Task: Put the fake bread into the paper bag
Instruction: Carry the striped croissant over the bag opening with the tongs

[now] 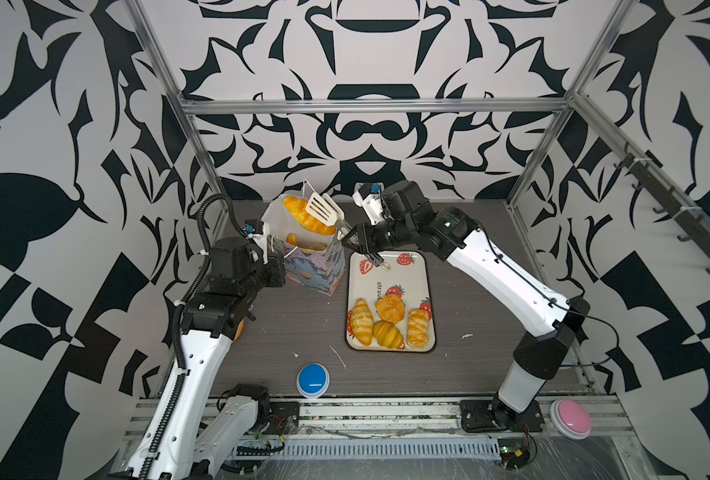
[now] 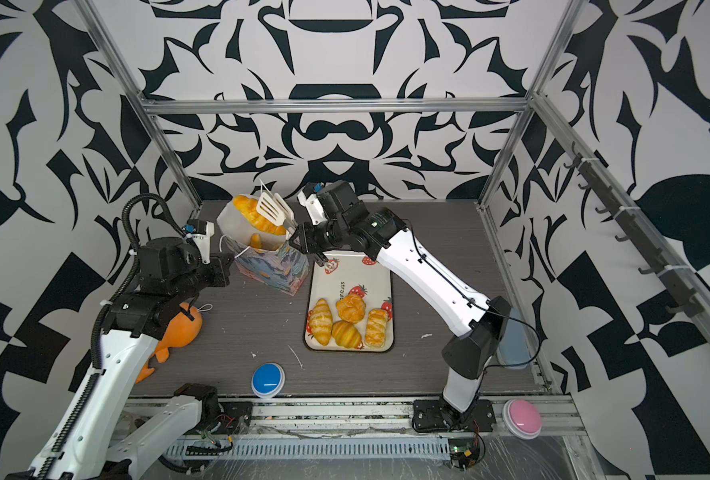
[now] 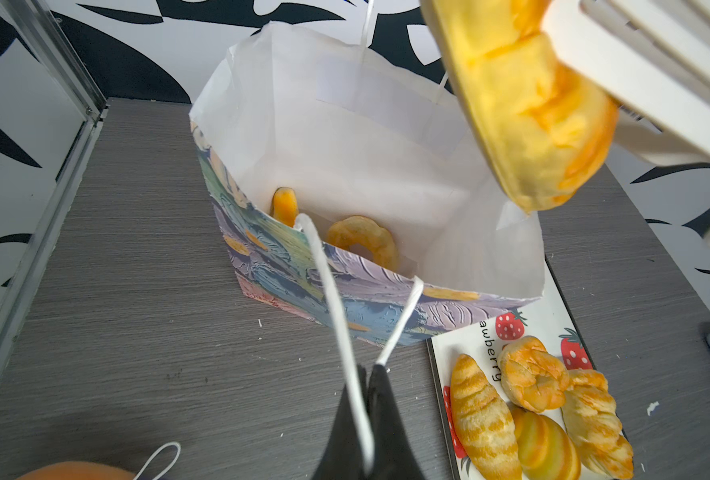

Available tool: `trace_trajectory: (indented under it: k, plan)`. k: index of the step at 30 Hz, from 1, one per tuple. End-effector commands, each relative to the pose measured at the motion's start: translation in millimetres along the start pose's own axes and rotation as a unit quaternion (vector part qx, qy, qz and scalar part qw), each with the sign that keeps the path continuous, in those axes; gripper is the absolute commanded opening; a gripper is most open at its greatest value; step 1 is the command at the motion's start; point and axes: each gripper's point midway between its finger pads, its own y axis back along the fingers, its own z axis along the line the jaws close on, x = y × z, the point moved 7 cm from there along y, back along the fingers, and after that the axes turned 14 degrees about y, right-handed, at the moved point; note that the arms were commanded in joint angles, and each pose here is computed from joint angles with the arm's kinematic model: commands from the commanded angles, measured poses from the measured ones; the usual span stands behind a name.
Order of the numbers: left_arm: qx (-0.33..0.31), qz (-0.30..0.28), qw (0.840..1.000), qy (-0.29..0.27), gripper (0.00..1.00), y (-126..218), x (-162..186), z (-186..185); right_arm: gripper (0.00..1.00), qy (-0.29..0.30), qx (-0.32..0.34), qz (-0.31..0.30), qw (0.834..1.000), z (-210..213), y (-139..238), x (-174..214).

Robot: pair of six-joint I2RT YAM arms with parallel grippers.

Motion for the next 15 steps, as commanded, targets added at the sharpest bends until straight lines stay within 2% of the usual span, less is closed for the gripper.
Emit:
trace_trajectory:
  k: [1, 15]
  plan:
    - [-0.002, 0.01, 1.0, 0.0, 0.04, 1, 6, 1, 0.34, 0.024, -0.037, -0.072, 0.996, 20, 22, -30]
    - [-0.002, 0.011, 1.0, 0.0, 0.04, 0, 6, 2, 0.35, 0.01, -0.024, -0.043, 0.999, 9, -1, -18]
